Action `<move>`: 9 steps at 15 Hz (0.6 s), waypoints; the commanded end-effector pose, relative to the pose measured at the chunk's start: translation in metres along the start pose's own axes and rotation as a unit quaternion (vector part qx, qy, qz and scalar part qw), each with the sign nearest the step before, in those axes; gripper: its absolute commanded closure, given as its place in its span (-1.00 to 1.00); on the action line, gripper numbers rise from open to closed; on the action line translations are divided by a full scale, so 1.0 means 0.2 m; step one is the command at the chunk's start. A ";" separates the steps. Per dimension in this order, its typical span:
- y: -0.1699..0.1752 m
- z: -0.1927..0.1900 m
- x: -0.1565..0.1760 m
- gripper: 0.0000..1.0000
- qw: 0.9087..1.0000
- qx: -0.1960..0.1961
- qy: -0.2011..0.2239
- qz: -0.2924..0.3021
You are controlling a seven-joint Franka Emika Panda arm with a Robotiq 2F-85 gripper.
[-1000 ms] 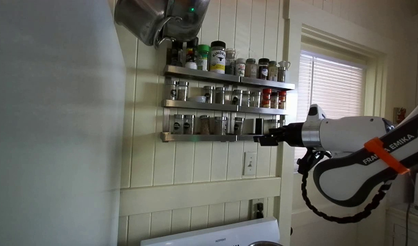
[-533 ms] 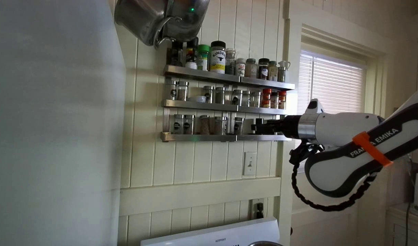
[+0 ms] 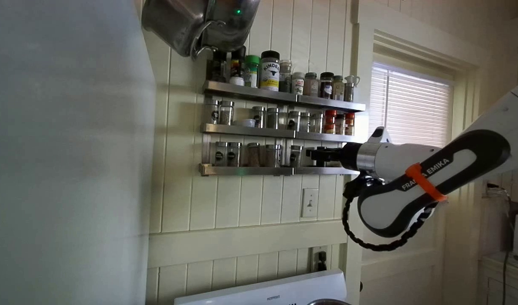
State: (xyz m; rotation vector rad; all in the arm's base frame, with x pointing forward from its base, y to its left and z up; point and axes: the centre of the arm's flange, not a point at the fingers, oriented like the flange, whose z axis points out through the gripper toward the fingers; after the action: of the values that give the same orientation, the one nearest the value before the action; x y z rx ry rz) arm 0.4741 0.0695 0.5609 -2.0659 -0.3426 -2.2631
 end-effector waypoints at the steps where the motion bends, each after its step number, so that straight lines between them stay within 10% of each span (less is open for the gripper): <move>1: 0.03 0.12 -0.06 -1.00 1.000 -0.009 0.014 0.007; 9: 0.05 0.28 -0.13 -1.00 1.000 -0.012 0.004 0.011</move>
State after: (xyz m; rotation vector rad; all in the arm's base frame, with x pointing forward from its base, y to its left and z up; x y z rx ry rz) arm 0.5174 0.0649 0.5474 -2.0736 -0.3144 -2.2698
